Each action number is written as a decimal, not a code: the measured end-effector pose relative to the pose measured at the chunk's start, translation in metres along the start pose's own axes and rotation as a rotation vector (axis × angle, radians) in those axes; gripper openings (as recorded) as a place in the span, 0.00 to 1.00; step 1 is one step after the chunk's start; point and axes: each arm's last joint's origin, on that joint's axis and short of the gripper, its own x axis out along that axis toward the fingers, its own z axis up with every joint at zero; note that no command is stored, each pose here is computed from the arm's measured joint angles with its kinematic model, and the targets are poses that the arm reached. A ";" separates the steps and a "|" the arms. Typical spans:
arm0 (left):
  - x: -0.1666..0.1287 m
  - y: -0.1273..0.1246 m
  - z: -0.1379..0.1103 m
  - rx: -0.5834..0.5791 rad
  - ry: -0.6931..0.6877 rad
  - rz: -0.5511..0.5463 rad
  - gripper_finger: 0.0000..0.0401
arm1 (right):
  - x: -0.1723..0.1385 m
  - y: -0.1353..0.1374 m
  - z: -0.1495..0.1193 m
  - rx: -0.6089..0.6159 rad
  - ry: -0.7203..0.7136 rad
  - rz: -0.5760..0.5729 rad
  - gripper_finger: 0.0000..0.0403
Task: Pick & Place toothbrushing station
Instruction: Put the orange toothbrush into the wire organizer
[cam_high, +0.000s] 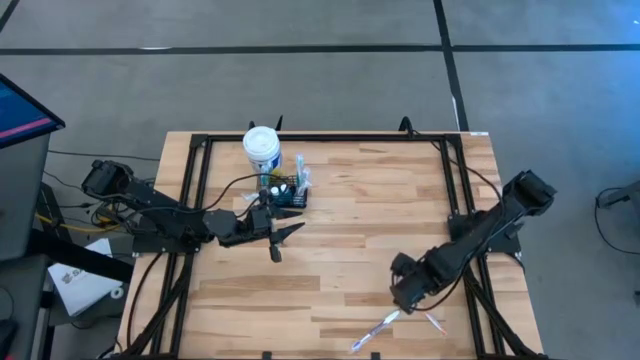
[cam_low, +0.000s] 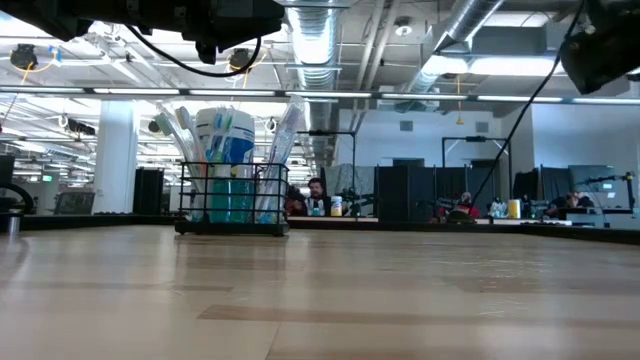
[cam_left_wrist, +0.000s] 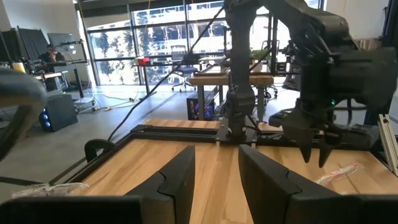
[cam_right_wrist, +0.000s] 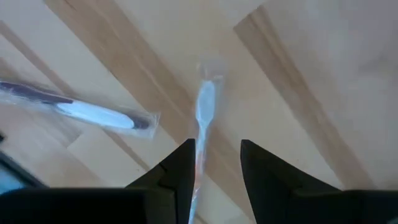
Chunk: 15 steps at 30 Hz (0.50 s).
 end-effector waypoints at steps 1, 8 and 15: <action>0.000 0.000 0.000 0.000 0.000 0.000 0.29 | 0.004 0.002 -0.002 0.004 0.003 -0.007 0.29; 0.000 0.000 0.000 0.000 0.001 0.000 0.29 | 0.027 0.019 -0.013 -0.037 0.049 0.019 0.29; 0.000 0.000 0.000 0.000 0.001 0.000 0.29 | 0.038 0.022 -0.015 -0.039 0.062 -0.017 0.29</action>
